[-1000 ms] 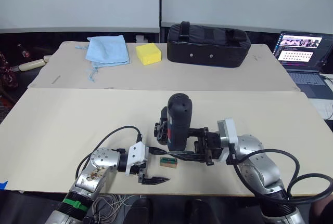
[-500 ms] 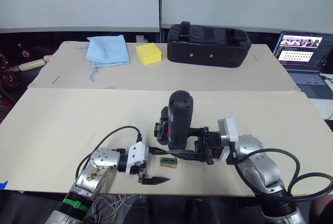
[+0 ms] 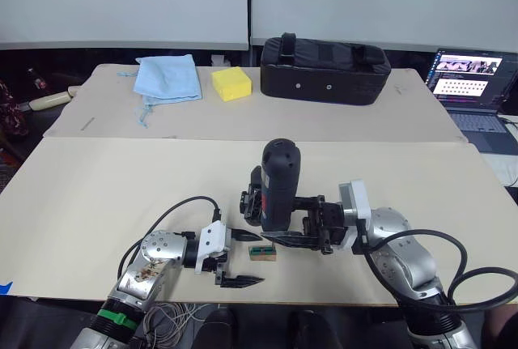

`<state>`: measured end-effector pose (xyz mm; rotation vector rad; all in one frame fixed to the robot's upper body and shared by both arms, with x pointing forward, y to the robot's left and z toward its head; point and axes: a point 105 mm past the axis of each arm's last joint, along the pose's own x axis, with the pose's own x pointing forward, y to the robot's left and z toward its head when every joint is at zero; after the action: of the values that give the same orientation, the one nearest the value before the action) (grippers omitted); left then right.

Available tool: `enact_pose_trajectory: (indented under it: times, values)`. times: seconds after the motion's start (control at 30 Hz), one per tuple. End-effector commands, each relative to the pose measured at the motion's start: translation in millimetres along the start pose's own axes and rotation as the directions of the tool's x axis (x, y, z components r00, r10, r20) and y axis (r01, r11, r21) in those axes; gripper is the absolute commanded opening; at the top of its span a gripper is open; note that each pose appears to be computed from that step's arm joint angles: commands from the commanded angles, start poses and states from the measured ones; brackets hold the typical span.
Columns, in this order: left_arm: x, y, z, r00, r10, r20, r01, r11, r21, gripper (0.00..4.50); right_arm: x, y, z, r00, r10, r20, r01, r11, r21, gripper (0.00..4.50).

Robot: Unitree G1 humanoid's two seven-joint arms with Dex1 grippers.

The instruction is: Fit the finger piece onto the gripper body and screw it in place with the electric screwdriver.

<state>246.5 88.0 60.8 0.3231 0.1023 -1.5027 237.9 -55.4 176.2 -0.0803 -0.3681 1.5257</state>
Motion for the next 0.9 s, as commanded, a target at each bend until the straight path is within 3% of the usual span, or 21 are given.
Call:
enact_pose_trajectory:
  times: [0.03, 0.9]
  values:
    - [4.8, -7.5, -9.4, 1.000, -0.024, -0.009, 0.023, 0.999, -0.040, 4.50, 1.0, -1.7, 13.3, 0.999, 0.004, 0.040, -0.003, 0.999, -0.040, 1.93]
    - [3.8, -7.5, -11.0, 1.000, -0.024, -0.015, 0.024, 0.999, -0.036, 4.50, -1.5, 2.1, 12.4, 0.999, 0.023, 0.038, -0.023, 1.000, -0.003, 1.93]
